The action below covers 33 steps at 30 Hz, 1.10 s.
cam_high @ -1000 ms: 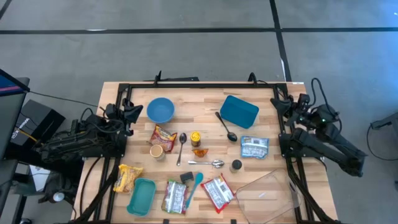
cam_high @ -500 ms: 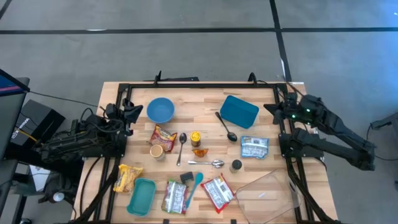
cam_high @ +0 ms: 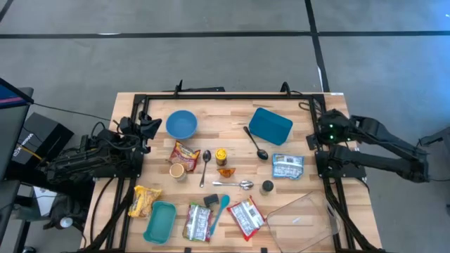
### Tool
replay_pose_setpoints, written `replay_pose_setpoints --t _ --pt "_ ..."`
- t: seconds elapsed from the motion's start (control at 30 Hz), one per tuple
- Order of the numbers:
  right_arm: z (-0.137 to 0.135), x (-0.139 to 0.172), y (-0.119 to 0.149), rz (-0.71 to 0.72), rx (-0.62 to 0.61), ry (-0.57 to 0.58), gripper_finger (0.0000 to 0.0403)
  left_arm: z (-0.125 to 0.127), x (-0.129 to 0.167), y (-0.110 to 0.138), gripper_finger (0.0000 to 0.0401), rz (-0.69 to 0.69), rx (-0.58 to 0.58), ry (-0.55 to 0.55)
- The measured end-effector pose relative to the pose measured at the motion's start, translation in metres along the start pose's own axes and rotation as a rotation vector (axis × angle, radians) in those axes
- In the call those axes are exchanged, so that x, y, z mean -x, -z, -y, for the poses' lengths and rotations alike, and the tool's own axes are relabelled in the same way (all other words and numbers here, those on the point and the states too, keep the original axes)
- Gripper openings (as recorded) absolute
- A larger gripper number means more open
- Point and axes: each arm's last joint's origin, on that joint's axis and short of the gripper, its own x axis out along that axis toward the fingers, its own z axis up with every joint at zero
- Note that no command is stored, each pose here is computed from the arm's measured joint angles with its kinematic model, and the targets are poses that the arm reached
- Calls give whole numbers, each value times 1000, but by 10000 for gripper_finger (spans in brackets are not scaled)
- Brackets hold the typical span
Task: Pick & Place Food Item
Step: Put the light green seasoning bottle into the blue bin
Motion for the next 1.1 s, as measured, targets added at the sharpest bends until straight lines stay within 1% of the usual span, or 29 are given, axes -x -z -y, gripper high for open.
replay_pose_setpoints --t 0.03,0.33,0.47,0.8,0.9,0.97,1.1 --pt "1 -1 2 -20 -19 16 0 0 0 0 2 0 0 0" --pt "1 -1 2 -17 -128 5 0 0 0 0 2 1 0 1" --pt "-1 -4 0 -25 -132 19 0 0 0 0 2 4 0 2" --pt "-17 -27 -16 -121 -2 106 0 0 0 0 2 4 0 2" --pt "-21 -32 -19 -147 30 114 0 0 0 0 2 4 0 1" --pt "-26 -37 -23 -162 53 93 0 0 0 0 2 4 0 1" --pt "-39 -46 -28 -143 126 29 0 0 0 0 2 4 0 1"
